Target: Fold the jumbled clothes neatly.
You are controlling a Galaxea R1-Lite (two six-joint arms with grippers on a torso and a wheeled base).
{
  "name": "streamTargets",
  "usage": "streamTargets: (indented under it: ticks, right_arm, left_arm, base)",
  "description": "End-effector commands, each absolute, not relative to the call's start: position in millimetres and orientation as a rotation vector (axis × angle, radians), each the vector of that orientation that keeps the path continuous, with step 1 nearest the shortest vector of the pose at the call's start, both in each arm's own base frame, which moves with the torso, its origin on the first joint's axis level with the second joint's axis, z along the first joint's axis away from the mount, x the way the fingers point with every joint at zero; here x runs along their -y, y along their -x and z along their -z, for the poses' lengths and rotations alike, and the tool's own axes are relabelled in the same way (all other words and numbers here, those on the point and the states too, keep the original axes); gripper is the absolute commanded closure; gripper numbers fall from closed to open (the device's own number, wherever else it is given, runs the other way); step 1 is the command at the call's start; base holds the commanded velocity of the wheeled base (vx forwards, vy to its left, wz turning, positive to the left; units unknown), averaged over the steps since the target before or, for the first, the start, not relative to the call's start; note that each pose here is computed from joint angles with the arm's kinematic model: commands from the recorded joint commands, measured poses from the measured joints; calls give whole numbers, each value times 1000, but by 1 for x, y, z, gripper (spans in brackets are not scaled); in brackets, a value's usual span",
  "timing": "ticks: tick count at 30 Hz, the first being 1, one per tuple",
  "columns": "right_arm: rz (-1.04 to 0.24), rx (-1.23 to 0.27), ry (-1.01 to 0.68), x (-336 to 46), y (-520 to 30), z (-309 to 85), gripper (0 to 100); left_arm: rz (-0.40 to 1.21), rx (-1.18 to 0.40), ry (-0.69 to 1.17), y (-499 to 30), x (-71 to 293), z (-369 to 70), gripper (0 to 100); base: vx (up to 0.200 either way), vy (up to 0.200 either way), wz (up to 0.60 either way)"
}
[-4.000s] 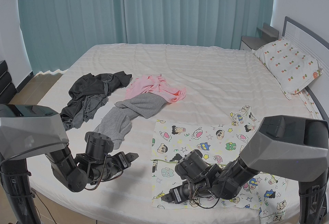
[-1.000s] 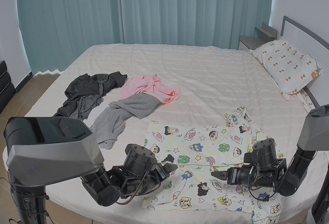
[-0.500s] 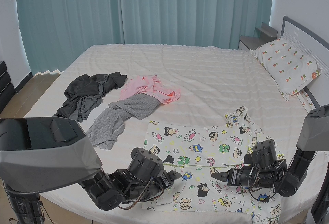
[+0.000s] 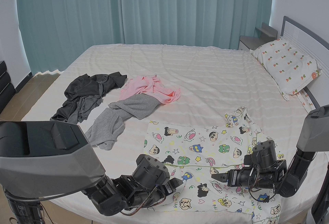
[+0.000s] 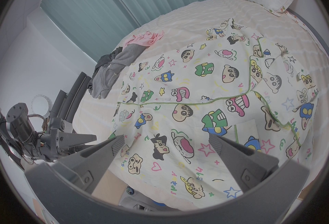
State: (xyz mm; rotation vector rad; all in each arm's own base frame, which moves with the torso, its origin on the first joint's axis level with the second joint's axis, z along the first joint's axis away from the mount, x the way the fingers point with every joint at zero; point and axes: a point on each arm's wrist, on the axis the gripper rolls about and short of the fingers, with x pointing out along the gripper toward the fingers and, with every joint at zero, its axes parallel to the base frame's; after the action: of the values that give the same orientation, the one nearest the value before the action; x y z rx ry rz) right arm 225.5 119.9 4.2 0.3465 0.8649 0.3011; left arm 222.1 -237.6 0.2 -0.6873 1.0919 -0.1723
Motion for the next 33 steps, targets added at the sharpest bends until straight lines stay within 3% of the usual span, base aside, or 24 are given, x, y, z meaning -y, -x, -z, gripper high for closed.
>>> streamTargets:
  ticks: [1, 33]
  right_arm:
    - [-301, -866, -347, -120, -226, -4, 0]
    - [-303, -863, -346, -120, -226, -4, 0]
  left_arm:
    - [174, -1092, 687, -222, 238, 0, 0]
    - [179, -1114, 642, -210, 246, -1, 0]
  base:
    - [0, 0, 0]
    - [0, 0, 0]
